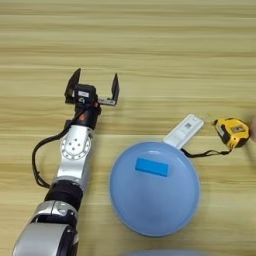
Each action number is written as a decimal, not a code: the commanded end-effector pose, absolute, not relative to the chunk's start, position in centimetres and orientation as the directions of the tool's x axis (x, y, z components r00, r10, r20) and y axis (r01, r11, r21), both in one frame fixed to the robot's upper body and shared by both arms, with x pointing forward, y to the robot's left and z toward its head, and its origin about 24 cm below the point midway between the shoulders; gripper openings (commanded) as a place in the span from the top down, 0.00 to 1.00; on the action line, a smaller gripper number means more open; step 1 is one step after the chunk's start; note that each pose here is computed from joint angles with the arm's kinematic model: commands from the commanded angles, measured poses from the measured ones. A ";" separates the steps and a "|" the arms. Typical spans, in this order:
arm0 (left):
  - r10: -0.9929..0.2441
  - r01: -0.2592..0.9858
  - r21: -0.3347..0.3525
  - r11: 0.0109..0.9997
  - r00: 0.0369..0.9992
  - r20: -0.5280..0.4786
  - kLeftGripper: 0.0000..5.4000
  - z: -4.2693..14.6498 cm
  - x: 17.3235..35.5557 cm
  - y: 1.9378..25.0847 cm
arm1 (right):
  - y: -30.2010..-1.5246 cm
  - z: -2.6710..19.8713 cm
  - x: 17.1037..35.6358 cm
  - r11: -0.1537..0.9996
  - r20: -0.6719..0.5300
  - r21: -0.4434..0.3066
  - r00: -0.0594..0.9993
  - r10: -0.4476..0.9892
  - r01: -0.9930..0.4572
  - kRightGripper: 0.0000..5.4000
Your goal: Move the objects on the table
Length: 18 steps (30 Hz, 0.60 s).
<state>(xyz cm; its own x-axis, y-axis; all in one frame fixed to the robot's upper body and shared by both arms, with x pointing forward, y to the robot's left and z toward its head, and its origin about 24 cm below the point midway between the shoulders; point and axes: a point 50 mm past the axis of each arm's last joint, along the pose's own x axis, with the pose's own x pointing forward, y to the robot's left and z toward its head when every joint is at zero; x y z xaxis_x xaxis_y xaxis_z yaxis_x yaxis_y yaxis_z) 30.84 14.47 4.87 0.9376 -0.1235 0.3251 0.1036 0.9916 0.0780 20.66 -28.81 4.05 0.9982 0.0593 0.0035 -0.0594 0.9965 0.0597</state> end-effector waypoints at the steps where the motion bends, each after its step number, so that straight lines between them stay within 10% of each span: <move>1: -0.127 0.104 0.086 0.991 0.935 0.332 0.00 5.1 31.1 14.5 | -29.1 4.2 21.3 0.998 -0.012 0.047 0.999 0.040 -0.040 0.00; 18: -0.128 0.106 0.083 0.991 0.934 0.333 0.00 5.1 31.1 14.4 | -28.4 4.0 23.4 0.999 -0.025 0.022 0.999 0.038 -0.037 0.00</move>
